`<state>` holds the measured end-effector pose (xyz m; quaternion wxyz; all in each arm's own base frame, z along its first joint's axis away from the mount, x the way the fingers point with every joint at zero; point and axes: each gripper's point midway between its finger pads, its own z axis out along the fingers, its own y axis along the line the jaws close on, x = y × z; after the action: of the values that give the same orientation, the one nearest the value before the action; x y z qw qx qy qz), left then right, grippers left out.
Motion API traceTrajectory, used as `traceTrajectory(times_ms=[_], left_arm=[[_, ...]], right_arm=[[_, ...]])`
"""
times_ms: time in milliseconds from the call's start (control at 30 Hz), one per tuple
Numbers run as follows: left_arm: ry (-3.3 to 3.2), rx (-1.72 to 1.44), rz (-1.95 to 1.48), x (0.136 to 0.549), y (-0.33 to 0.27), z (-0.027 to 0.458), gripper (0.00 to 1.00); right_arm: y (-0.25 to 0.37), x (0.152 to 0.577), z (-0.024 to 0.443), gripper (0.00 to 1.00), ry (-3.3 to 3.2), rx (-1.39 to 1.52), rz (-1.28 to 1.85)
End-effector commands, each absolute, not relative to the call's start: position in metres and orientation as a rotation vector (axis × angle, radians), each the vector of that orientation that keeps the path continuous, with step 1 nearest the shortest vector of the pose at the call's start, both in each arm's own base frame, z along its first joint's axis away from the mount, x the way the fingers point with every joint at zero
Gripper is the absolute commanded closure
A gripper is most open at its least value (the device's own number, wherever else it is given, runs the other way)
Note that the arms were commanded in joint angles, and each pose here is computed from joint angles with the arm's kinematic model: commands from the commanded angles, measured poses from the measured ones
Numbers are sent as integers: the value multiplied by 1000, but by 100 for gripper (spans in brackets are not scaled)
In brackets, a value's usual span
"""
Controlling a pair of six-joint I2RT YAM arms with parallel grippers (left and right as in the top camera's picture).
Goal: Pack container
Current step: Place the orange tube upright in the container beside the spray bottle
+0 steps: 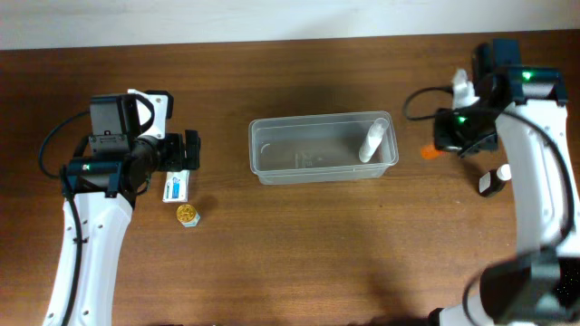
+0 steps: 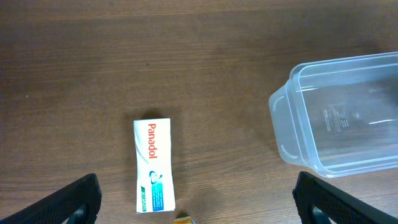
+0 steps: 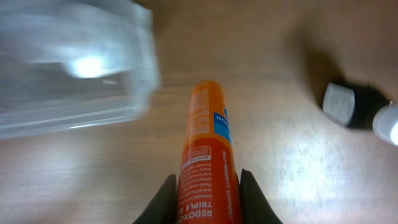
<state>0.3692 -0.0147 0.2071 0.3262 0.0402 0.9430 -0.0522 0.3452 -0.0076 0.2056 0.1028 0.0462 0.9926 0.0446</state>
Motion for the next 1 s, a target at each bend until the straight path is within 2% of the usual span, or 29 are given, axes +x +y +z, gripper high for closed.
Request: traceTrajectory(times_ms=[0,200,967], left_arm=[[2452,88,-129,374,-12,214,1],[2452,88,-129,374,-12,214,1],[2452,88,-129,374,-12,214,1]], right_arm=[[37,339,250,85,2792,-85,201],[67,339,239,85,2825,-181,206],[72,375,124,85,3113,-164,187]])
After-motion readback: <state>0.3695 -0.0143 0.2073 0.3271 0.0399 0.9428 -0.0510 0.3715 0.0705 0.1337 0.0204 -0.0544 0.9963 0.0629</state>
